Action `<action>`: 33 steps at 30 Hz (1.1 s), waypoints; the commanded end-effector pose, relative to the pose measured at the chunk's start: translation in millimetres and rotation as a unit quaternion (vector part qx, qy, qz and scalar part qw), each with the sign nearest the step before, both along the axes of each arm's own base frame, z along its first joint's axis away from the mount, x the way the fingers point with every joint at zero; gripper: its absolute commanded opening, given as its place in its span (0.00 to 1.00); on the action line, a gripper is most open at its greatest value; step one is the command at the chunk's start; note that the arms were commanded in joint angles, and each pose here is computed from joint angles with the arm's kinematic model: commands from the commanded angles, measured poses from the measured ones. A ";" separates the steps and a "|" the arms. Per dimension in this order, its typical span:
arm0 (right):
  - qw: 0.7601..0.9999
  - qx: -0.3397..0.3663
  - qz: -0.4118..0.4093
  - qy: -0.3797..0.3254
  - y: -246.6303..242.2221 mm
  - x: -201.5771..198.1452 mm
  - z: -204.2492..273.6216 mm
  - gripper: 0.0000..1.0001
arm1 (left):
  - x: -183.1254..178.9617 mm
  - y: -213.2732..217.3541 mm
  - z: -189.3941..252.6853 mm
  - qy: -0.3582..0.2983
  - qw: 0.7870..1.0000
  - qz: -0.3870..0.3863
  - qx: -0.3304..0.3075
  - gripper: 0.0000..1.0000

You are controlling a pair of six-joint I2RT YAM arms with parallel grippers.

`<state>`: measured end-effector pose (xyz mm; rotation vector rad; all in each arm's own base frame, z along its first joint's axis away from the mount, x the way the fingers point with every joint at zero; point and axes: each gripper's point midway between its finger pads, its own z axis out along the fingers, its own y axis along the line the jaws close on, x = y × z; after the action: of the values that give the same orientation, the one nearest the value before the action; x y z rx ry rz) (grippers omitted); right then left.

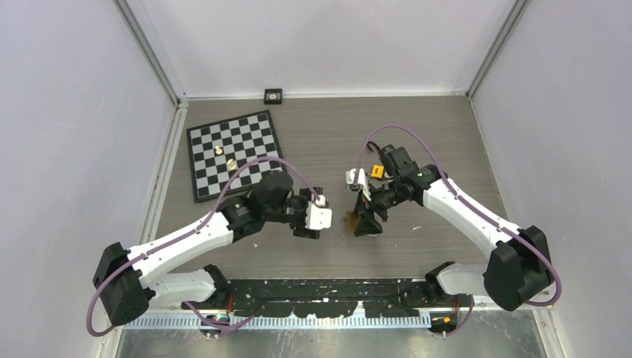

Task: Unlock with the key

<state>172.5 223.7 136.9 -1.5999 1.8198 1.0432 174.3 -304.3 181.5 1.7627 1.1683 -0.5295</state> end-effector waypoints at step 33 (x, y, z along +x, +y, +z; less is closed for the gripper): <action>0.985 0.020 -0.058 -0.161 -1.5 45.2 40.4 0.01 | 44.0 -61.5 28.4 0.752 0.627 0.201 -0.040 0.43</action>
<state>205.8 209.4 154.3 -1.5449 1.7524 0.7134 214.2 -354.0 193.5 0.5117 2.4976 -1.8417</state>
